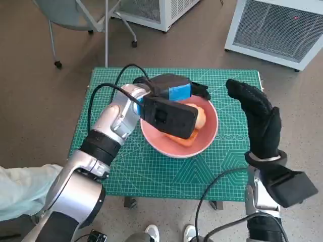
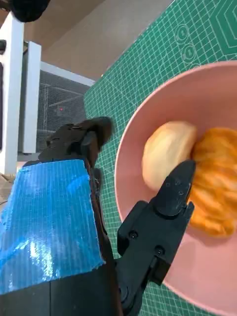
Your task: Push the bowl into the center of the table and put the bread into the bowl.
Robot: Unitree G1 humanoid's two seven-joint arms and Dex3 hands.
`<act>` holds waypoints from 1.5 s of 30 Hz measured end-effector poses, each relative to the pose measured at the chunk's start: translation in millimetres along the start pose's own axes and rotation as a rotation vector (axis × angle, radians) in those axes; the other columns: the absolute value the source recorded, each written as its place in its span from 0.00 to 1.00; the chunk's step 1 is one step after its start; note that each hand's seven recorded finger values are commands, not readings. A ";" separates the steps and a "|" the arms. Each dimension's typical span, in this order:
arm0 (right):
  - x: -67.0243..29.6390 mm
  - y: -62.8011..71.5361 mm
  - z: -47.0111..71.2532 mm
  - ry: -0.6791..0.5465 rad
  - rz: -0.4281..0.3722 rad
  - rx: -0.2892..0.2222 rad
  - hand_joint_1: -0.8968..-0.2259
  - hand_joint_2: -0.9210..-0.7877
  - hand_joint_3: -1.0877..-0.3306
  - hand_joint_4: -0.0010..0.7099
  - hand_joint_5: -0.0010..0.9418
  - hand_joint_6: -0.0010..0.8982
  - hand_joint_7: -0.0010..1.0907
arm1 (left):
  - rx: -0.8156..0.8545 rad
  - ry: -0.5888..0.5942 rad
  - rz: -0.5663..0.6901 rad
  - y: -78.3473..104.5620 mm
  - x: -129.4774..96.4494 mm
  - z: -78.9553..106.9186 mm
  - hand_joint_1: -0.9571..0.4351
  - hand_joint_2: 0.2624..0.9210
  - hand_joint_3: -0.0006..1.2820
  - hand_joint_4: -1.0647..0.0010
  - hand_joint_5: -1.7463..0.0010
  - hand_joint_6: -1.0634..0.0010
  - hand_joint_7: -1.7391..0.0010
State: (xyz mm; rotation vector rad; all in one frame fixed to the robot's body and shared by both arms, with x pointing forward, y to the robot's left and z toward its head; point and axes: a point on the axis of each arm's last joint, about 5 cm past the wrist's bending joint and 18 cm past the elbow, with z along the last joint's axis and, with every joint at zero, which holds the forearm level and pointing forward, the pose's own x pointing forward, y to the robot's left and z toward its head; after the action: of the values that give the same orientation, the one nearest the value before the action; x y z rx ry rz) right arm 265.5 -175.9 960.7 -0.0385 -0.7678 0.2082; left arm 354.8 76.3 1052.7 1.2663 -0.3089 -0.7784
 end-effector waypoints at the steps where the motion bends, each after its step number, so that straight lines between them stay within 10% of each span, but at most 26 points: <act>1: 0.1 -0.5 0.0 0.001 0.000 -0.002 0.21 0.00 0.35 0.17 0.01 0.00 0.41 | -0.005 -0.006 0.008 1.1 -1.0 -0.5 0.19 0.94 0.00 1.00 1.00 0.84 0.98; 20: 14.1 -6.9 3.1 -0.033 0.005 -0.019 0.21 0.00 0.37 0.18 0.00 0.00 0.43 | -0.371 -0.230 0.238 20.0 -58.4 -45.5 0.21 0.97 0.01 1.00 1.00 0.85 0.99; 34: 33.6 -5.2 10.7 -0.084 0.019 -0.038 0.24 0.00 0.39 0.18 0.00 0.00 0.40 | -0.909 -0.596 0.665 -38.0 -76.3 -68.7 0.12 1.00 0.16 1.00 1.00 0.82 0.98; 45: 50.6 -3.8 19.1 -0.122 0.032 -0.080 0.23 0.00 0.37 0.17 0.00 0.00 0.34 | -0.933 -0.633 0.766 -55.8 -75.4 -65.5 0.10 1.00 0.25 1.00 1.00 0.86 0.99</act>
State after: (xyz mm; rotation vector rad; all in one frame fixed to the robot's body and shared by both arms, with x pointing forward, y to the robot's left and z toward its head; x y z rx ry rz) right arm 288.3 -170.3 1009.6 -0.1144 -0.8977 0.2121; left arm 321.4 170.0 996.2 -0.0409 -0.7711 -0.5093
